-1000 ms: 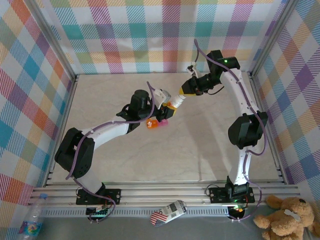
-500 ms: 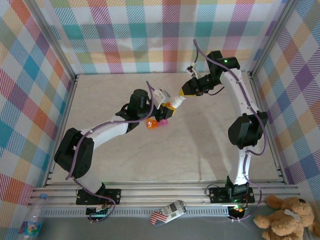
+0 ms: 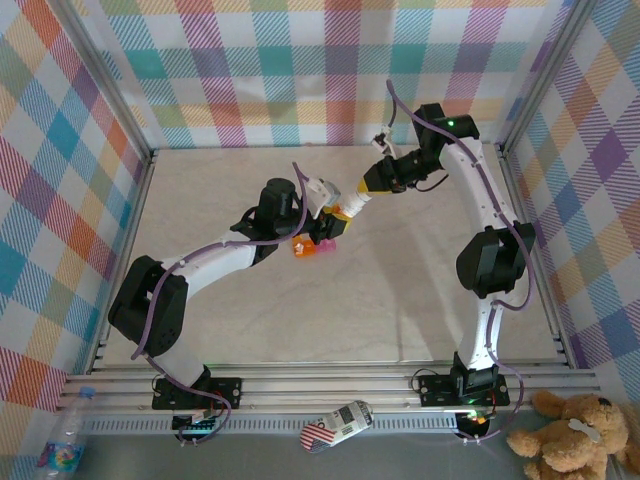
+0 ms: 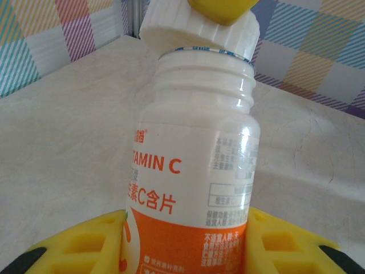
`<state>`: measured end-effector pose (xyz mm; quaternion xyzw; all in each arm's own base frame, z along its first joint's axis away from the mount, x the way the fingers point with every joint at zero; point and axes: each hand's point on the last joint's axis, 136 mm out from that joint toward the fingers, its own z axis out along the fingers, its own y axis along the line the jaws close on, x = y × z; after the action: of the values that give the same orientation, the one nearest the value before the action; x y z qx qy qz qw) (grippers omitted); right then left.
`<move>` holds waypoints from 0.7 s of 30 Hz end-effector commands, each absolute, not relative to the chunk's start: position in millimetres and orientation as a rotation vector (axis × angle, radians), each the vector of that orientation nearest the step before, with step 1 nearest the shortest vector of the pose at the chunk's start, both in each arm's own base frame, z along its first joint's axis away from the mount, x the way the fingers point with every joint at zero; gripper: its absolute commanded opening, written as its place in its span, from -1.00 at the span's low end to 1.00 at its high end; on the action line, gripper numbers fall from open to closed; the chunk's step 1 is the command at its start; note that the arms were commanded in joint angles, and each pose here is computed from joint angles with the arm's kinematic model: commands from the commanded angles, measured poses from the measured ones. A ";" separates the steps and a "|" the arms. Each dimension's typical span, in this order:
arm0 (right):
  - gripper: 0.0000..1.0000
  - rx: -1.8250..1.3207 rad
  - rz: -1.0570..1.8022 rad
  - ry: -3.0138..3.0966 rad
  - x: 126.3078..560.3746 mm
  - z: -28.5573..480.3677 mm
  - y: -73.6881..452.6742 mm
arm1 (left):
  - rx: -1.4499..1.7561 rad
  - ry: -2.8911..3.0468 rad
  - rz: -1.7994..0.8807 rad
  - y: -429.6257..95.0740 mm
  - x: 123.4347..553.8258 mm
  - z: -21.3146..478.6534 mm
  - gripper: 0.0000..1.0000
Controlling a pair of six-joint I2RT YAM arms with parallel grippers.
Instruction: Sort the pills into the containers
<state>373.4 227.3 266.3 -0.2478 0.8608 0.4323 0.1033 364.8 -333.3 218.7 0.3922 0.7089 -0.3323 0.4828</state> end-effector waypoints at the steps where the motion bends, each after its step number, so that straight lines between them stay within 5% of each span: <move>1: -0.35 -0.753 1.318 2.555 352.9 273.3 225.5 | 0.899 1.583 -0.755 -324.4 381.0 275.1 -1.00; 21: -0.36 -0.671 1.278 2.495 360.2 296.6 208.5 | 0.887 1.579 -0.756 -319.3 381.6 277.7 -1.00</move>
<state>365.3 216.1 277.3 -0.2382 0.8624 0.4327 0.1105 380.0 -321.4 232.1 0.3801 0.7047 -0.3160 0.5090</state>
